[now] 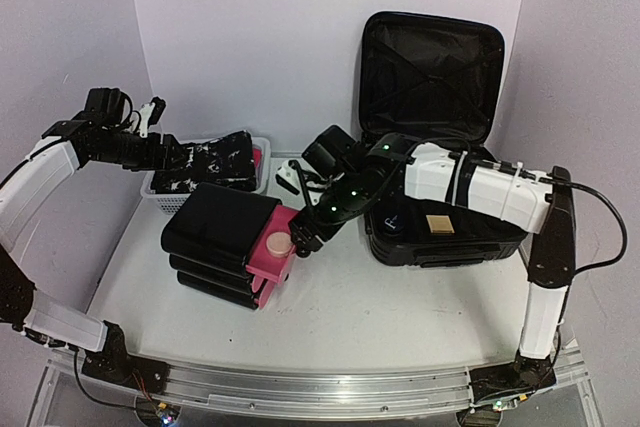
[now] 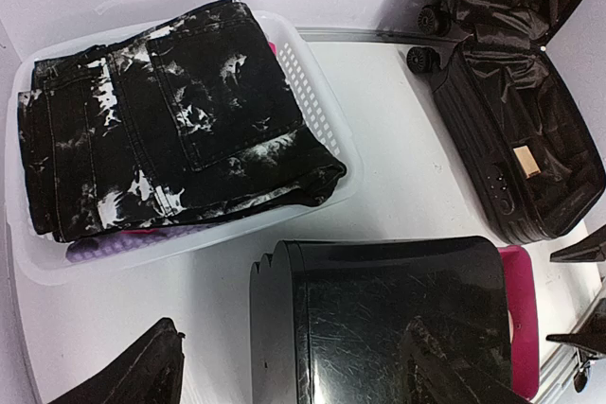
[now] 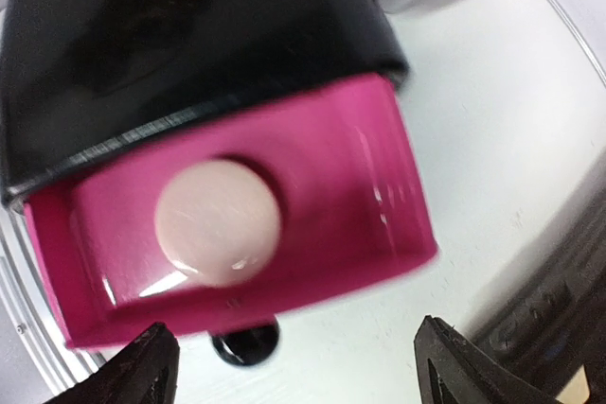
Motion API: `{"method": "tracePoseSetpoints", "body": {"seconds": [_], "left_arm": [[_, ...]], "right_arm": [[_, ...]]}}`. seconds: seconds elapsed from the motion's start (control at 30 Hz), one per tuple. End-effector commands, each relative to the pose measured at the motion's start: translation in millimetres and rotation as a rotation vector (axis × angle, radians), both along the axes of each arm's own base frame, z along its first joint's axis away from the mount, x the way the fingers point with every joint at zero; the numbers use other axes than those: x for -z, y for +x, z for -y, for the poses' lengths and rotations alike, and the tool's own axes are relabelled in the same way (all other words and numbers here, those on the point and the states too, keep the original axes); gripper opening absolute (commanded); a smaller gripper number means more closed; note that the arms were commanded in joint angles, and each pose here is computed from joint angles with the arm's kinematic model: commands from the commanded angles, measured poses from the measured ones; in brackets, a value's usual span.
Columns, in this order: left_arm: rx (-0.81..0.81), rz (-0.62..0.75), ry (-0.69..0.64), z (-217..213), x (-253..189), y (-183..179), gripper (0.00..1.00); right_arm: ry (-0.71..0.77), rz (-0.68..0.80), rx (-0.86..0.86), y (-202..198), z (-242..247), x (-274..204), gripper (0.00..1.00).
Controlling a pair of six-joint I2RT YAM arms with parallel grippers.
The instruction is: Open, take out, and arrange the luggage
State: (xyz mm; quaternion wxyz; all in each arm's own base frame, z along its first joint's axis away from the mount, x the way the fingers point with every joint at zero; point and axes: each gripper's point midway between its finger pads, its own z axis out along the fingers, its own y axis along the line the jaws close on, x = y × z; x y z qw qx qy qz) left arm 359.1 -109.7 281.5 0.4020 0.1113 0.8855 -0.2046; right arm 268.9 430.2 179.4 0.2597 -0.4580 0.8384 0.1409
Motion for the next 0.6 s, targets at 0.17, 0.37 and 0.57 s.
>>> {"method": "tracePoseSetpoints", "body": {"seconds": [0.17, 0.37, 0.57], "left_arm": [[0.022, 0.056, -0.041, 6, -16, 0, 0.82], [0.023, 0.051, -0.043, 7, -15, 1, 0.82], [0.024, 0.049, -0.045, 7, -15, 1, 0.83]], "right_arm": [[0.009, 0.021, 0.189, 6, 37, 13, 0.92], [0.091, -0.017, 0.178, 10, 12, 20, 0.94], [0.191, -0.030, 0.168, 21, -22, 9, 0.95]]}}
